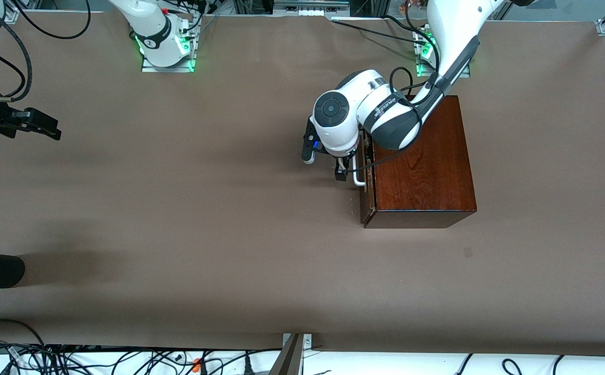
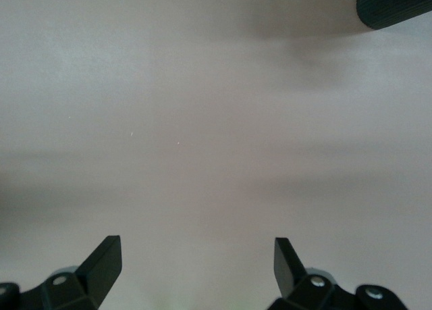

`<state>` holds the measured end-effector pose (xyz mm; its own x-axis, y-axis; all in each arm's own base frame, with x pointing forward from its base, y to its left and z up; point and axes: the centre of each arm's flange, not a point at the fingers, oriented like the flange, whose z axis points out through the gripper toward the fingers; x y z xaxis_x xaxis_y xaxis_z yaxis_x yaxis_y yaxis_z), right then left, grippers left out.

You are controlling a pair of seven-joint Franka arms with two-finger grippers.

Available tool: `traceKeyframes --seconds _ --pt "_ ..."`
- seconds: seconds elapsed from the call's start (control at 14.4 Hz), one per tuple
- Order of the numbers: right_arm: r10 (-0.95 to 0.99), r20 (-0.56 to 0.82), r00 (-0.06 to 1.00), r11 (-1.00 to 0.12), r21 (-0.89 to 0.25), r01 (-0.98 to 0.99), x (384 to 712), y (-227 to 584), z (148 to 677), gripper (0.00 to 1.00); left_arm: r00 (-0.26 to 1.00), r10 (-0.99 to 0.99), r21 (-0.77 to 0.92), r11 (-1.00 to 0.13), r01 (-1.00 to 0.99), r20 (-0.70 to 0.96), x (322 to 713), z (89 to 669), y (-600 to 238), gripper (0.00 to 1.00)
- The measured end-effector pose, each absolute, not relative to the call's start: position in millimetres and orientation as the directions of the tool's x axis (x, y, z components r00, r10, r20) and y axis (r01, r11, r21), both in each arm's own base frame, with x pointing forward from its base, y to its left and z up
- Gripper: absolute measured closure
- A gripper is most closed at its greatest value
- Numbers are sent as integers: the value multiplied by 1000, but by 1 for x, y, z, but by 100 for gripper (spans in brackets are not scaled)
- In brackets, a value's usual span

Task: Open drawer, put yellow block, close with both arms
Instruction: 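Push the drawer shut into the box with the left gripper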

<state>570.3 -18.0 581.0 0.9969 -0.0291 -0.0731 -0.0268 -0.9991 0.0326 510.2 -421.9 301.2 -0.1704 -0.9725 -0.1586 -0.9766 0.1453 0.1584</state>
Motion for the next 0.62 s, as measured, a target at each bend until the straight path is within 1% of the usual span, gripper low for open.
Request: traceKeyframes --seconds 0.62 --pt "-29 -68 997 -999 33 -27 571 -18 581 0 -149 -975 161 122 -979 -163 520 304 -410 0"
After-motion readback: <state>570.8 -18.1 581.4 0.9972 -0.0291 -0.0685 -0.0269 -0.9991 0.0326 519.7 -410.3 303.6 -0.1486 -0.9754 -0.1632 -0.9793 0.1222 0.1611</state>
